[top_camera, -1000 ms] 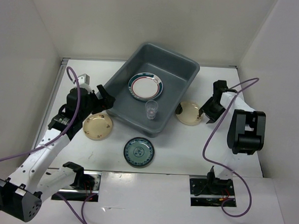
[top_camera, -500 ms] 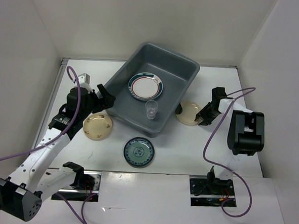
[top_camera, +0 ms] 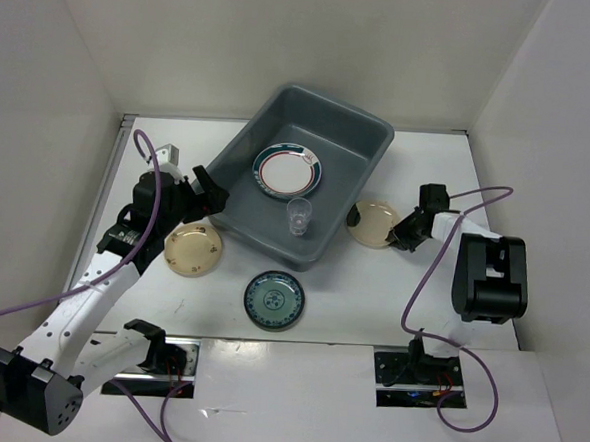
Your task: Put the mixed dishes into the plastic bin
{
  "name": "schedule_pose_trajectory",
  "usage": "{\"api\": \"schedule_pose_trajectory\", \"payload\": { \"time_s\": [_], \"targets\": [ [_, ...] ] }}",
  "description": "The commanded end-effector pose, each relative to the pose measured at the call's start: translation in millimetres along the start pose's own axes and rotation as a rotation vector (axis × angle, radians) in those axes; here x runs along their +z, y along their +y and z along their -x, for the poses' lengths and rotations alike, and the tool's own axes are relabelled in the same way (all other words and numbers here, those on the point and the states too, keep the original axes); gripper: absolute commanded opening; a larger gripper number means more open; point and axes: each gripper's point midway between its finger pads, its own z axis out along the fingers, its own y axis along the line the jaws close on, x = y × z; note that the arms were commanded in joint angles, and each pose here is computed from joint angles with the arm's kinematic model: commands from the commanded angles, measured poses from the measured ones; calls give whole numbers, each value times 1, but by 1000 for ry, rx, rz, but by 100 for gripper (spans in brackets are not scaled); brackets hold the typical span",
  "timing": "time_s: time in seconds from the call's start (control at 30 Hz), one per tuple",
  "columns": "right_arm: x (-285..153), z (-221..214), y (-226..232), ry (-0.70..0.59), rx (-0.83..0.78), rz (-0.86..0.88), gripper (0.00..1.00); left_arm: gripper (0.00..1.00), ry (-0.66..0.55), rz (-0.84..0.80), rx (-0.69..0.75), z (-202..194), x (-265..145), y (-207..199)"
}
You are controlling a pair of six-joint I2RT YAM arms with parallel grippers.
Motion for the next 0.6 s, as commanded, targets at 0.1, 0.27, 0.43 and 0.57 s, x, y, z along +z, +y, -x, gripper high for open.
{"api": "schedule_pose_trajectory", "payload": {
  "time_s": [0.1, 0.27, 0.43, 0.57],
  "targets": [
    [-1, 17, 4, -109, 7, 36, 16, 100, -50, -52, 18, 18, -2, -13],
    [-23, 33, 5, -209, 29, 23, 1, 100, -50, -52, 9, 20, -1, -15],
    [-94, 69, 7, -464, 112, 38, 1, 100, -50, -52, 9, 20, -1, -15],
    [-150, 99, 9, -596, 169, 70, 1, 100, -50, -52, 9, 20, -1, -15]
  ]
}}
